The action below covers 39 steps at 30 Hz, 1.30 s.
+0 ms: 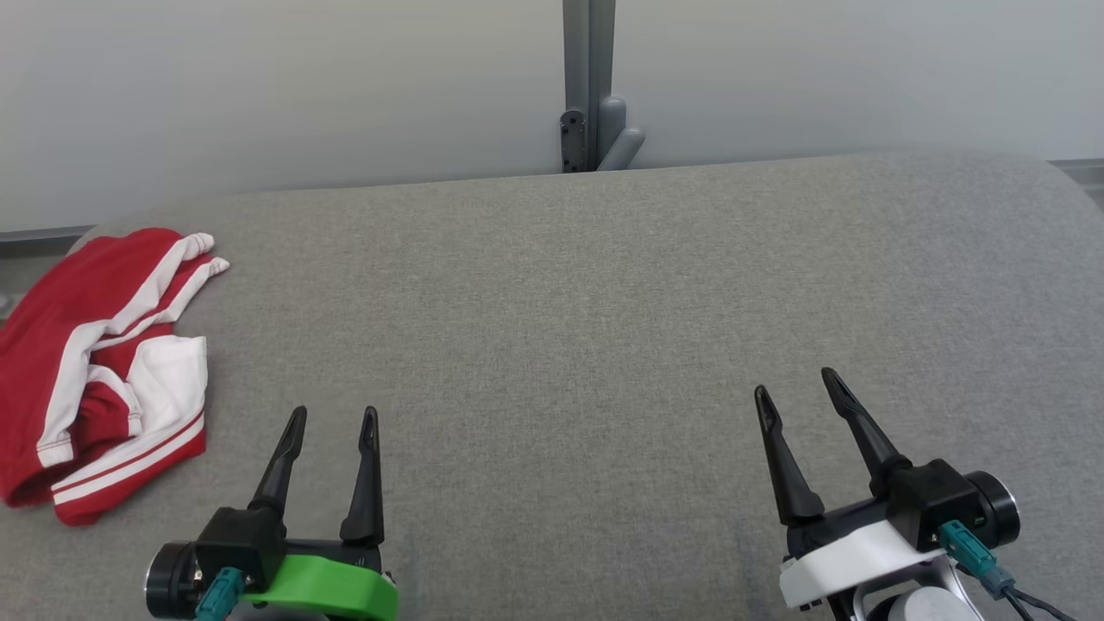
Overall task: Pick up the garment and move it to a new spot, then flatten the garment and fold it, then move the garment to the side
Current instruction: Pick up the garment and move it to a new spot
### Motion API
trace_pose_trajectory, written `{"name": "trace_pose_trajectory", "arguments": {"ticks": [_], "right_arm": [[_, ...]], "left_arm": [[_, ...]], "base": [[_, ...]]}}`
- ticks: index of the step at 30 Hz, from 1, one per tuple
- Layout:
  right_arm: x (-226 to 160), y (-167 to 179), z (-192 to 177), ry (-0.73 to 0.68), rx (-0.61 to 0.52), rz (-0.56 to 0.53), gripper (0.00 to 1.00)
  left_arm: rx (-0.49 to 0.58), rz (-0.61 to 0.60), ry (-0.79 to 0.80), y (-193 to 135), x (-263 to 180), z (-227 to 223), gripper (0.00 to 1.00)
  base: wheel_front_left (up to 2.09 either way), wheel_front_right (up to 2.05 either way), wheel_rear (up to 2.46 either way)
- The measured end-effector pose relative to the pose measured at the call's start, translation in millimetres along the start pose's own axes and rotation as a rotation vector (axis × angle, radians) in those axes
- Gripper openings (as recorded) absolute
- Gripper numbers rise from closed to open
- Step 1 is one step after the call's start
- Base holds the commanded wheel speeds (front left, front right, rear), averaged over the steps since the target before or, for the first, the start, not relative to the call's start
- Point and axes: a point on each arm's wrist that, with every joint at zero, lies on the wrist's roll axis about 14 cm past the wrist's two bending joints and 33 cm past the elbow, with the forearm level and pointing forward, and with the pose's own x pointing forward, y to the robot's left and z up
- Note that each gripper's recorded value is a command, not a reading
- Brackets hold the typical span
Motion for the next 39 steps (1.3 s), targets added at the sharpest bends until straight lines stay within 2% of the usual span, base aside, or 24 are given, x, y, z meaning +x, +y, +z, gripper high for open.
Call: {"name": "trace_pose_trajectory", "arguments": {"ticks": [9, 24, 39], "right_arm": [[10, 24, -7, 0.016, 0.015, 0.080, 1.00], [33, 92, -17, 0.030, 0.059, 0.292, 1.00], [43, 150, -20, 0.037, 0.107, 0.465, 1.00]], "left_arm": [[-0.010, 0.128, -0.002, 35, -22, 2, 1.00], [0.010, 0.383, -0.028, 99, -84, 13, 1.00], [0.042, 0.581, -0.083, 137, -138, 34, 1.00]], "base": [[0.00, 0.00, 0.00], [0.00, 0.00, 0.00], [0.00, 0.00, 0.00]]}}
